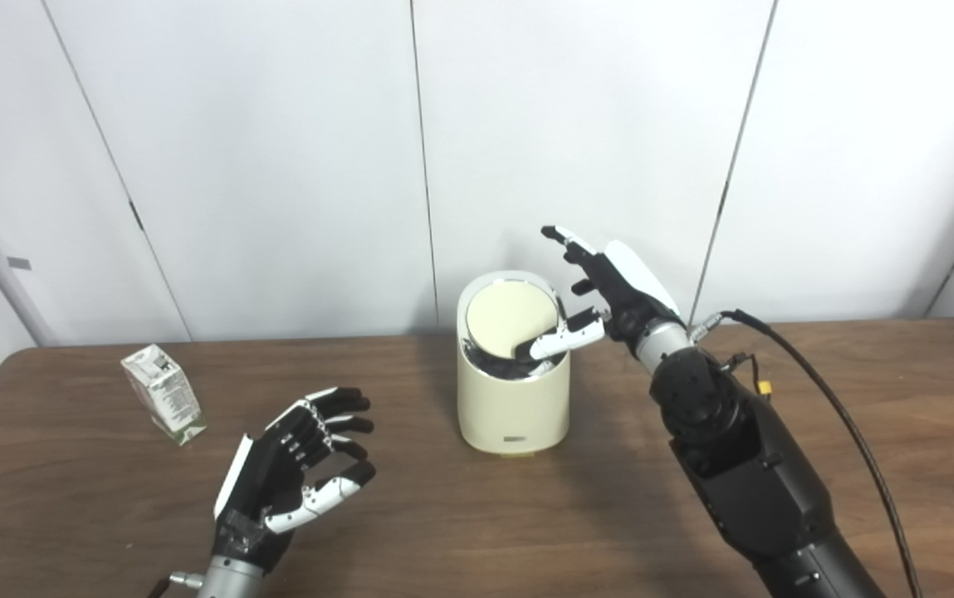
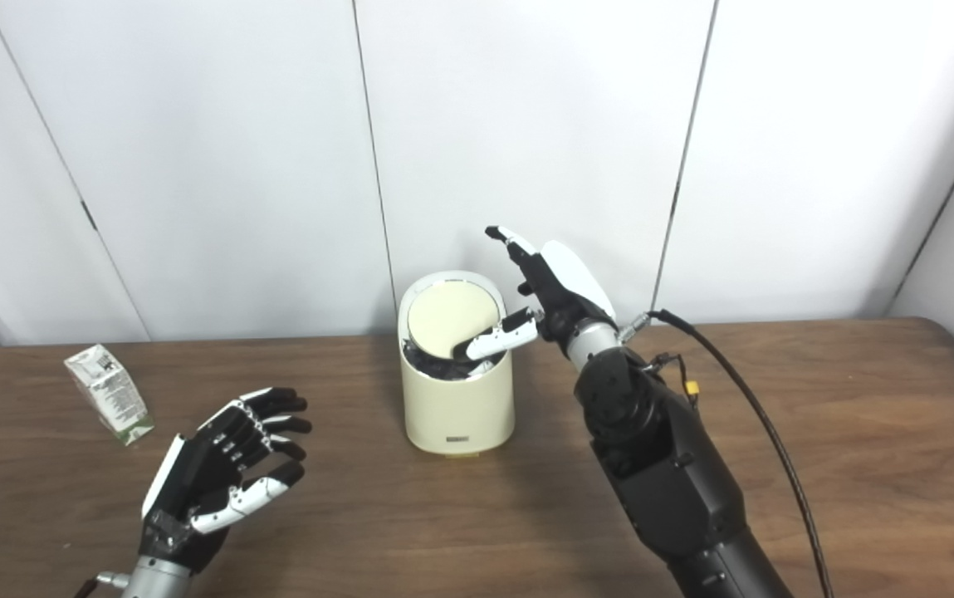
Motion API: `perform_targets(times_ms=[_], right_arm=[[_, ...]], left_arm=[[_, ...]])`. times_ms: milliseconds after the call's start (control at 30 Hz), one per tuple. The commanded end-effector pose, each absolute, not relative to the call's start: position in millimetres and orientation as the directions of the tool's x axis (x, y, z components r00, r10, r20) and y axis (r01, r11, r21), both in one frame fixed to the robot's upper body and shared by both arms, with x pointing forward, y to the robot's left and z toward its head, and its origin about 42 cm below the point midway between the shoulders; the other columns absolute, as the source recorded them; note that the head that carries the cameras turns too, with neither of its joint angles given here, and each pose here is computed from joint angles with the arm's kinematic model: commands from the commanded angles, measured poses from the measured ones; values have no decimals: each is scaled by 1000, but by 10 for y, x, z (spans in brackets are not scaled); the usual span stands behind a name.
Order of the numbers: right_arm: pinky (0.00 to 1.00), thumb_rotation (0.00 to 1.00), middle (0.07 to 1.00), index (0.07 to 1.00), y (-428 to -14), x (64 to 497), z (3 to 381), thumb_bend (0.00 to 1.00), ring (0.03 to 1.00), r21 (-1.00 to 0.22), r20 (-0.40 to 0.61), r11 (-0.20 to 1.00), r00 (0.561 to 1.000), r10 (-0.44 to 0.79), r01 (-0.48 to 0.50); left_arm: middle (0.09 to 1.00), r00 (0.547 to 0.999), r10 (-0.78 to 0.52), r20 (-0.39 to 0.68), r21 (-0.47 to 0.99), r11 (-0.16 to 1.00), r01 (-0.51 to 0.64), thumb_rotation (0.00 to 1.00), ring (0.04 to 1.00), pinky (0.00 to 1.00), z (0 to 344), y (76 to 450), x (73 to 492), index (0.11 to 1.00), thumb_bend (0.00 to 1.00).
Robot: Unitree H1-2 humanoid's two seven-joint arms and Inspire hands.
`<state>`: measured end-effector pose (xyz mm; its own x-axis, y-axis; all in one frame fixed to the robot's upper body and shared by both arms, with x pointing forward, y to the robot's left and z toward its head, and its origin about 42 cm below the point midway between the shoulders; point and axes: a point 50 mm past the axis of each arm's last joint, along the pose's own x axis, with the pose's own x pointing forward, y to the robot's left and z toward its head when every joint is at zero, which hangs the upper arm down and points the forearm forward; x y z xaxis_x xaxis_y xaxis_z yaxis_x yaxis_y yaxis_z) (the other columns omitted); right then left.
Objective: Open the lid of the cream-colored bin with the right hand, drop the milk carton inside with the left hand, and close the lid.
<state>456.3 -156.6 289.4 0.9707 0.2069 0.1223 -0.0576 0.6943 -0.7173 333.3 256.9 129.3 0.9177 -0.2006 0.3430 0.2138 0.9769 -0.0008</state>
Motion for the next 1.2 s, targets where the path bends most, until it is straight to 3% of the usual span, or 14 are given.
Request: perform_targets(times_ms=[0, 333, 533, 833, 1167], right_arm=[[748, 150, 961, 931, -1536, 4571, 3121, 880, 914, -729, 189, 685, 957, 222, -15], [711, 178, 951, 929, -1478, 4621, 3107, 882, 884, -733, 174, 680, 962, 210, -16], [793, 197, 954, 936, -1422, 4655, 3133, 859, 912, -724, 182, 689, 962, 202, -7], [815, 210, 949, 932, -1344, 4763, 3183, 840, 914, -734, 169, 679, 971, 167, 11], [773, 198, 945, 930, -1315, 4806, 3159, 826, 900, -751, 146, 660, 979, 143, 16]], left_arm=[[738, 925, -200, 322, -22, 976, 219, 139, 670, 531, 1179, 2490, 3250, 750, 710], [738, 926, -203, 318, -19, 975, 220, 138, 667, 542, 1183, 2483, 3237, 750, 705], [737, 926, -207, 316, -18, 974, 224, 131, 664, 535, 1178, 2480, 3229, 748, 708], [736, 924, -212, 318, -9, 974, 226, 151, 662, 526, 1179, 2455, 3205, 749, 707], [735, 926, -208, 314, -13, 975, 223, 161, 658, 521, 1205, 2456, 3187, 747, 719]])
